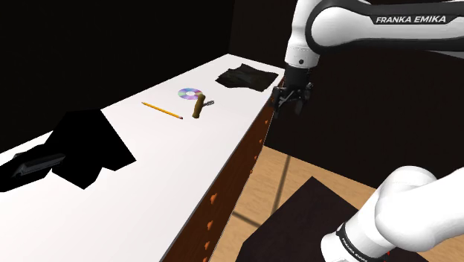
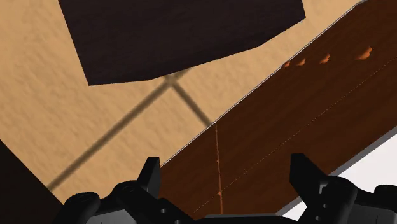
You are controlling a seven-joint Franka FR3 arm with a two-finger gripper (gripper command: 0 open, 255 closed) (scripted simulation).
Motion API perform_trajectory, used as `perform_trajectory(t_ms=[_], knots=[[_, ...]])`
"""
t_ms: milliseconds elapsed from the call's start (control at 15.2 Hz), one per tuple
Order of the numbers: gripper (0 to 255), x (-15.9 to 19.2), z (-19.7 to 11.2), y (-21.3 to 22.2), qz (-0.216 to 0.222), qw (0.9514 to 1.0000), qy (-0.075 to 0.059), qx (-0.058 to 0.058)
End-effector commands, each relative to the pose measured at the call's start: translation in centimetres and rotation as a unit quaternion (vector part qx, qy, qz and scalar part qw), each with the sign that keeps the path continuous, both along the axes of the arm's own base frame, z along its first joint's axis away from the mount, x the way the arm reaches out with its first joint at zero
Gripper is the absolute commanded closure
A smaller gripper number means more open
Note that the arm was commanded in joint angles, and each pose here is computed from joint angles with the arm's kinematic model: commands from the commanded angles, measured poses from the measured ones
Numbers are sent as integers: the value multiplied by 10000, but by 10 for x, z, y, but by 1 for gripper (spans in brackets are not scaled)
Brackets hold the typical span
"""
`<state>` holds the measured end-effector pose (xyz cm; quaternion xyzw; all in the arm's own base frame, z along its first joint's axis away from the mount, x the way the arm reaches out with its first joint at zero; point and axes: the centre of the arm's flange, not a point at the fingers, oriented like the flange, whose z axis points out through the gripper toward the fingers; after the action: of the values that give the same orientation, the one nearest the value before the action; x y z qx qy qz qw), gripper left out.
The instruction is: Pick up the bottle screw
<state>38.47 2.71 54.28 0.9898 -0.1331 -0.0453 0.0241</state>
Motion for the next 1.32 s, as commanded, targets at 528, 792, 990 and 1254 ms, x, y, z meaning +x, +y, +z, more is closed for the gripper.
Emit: perform_trajectory(t_ms=[528, 792, 990, 1254], knots=[[0, 115, -18, 46, -852, 9959, -67, 308], [0, 163, -23, 59, -1186, 9920, -93, 430], [0, 199, -27, 67, -1436, 9882, -113, 520], [0, 249, -31, 74, -1768, 9821, -139, 640]])
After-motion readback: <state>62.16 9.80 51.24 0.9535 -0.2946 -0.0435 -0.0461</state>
